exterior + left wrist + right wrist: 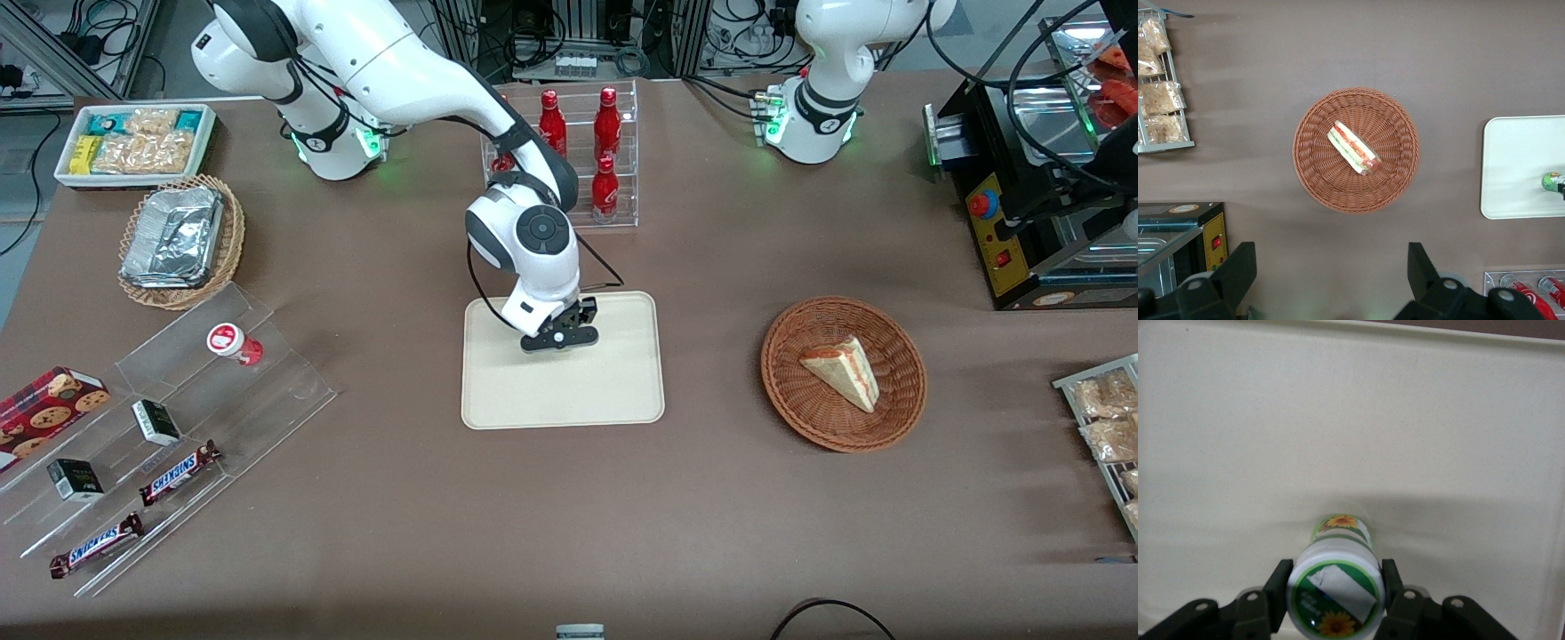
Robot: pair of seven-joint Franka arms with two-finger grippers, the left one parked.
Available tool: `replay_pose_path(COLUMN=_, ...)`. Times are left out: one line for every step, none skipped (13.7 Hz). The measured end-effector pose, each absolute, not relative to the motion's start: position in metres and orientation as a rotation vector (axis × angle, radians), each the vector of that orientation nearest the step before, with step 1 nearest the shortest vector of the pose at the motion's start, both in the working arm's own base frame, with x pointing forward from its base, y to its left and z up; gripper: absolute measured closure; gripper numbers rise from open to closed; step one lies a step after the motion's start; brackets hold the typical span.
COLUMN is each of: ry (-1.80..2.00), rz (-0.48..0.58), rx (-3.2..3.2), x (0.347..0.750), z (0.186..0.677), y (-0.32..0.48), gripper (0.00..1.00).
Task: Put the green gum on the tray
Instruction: 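Open the right gripper and raise it away from the tub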
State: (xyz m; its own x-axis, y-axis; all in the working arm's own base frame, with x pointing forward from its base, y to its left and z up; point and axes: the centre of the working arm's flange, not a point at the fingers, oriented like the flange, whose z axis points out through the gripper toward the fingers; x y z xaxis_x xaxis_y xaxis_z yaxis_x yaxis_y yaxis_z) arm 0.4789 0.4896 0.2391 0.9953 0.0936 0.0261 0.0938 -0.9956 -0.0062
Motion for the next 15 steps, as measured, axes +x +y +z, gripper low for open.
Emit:
replay_pose_path(ry=-0.146, rz=-0.041, rx=-3.130, x=0.479, z=0.239, y=0.489, gripper=0.35)
replay_pose_path(ry=-0.145, rz=-0.043, rx=-3.130, x=0.479, z=0.239, y=0.489, gripper=0.27)
replay_pose_path(ry=-0.144, rz=-0.045, rx=-3.130, x=0.480, z=0.239, y=0.489, gripper=0.16)
replay_pose_path(ry=-0.141, rz=-0.047, rx=-3.130, x=0.481, z=0.239, y=0.488, gripper=0.07)
replay_pose_path(ry=-0.139, rz=-0.049, rx=-3.130, x=0.482, z=0.239, y=0.488, gripper=0.00)
replay_pose_path(ry=-0.135, rz=-0.052, rx=-3.129, x=0.483, z=0.240, y=0.487, gripper=0.00)
replay_pose_path(ry=-0.131, rz=-0.058, rx=-3.126, x=0.485, z=0.243, y=0.486, gripper=0.00)
replay_pose_path(ry=-0.123, rz=-0.070, rx=-3.120, x=0.488, z=0.250, y=0.485, gripper=0.00)
replay_pose_path(ry=-0.112, rz=-0.079, rx=-3.116, x=0.492, z=0.260, y=0.482, gripper=0.00)
replay_pose_path(ry=-0.094, rz=-0.076, rx=-3.116, x=0.496, z=0.275, y=0.476, gripper=0.00)
replay_pose_path(ry=-0.076, rz=-0.068, rx=-3.118, x=0.500, z=0.294, y=0.468, gripper=0.00)
replay_pose_path(ry=-0.062, rz=-0.058, rx=-3.121, x=0.502, z=0.314, y=0.461, gripper=0.00)
replay_pose_path(ry=-0.051, rz=-0.043, rx=-3.124, x=0.502, z=0.336, y=0.455, gripper=0.00)
replay_pose_path(ry=-0.043, rz=-0.030, rx=-3.127, x=0.499, z=0.357, y=0.448, gripper=0.00)
replay_pose_path(ry=-0.034, rz=-0.020, rx=-3.129, x=0.498, z=0.377, y=0.441, gripper=0.00)
